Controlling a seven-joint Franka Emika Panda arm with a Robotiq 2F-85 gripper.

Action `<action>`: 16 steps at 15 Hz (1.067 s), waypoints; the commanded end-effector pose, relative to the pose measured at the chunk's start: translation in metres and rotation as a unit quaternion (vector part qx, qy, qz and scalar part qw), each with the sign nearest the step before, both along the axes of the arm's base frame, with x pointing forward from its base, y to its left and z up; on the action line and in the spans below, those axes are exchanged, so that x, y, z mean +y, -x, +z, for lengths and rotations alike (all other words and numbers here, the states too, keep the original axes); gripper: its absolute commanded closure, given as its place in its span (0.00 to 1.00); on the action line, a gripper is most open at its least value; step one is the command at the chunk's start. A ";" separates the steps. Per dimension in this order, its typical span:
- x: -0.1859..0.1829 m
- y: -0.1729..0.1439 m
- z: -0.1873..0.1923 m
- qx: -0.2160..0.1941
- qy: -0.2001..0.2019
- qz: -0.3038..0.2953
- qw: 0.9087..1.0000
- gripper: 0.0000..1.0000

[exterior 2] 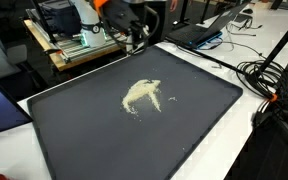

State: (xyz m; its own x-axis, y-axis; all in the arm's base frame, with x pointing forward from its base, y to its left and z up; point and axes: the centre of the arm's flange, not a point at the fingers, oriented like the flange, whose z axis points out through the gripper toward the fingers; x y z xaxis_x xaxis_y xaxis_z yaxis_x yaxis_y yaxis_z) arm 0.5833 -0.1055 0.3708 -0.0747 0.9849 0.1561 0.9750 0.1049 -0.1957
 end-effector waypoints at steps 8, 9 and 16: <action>-0.089 0.071 -0.002 -0.009 0.003 -0.266 0.964 0.99; -0.094 0.074 -0.004 0.000 0.004 -0.293 0.956 0.99; -0.115 0.076 -0.016 0.027 0.019 -0.367 0.930 0.96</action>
State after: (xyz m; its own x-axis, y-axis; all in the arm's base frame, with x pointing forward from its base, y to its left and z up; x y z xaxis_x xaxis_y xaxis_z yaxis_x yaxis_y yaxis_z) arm 0.5070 -0.2207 0.3546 0.6269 0.7721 0.1043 0.7696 -0.5929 -0.2371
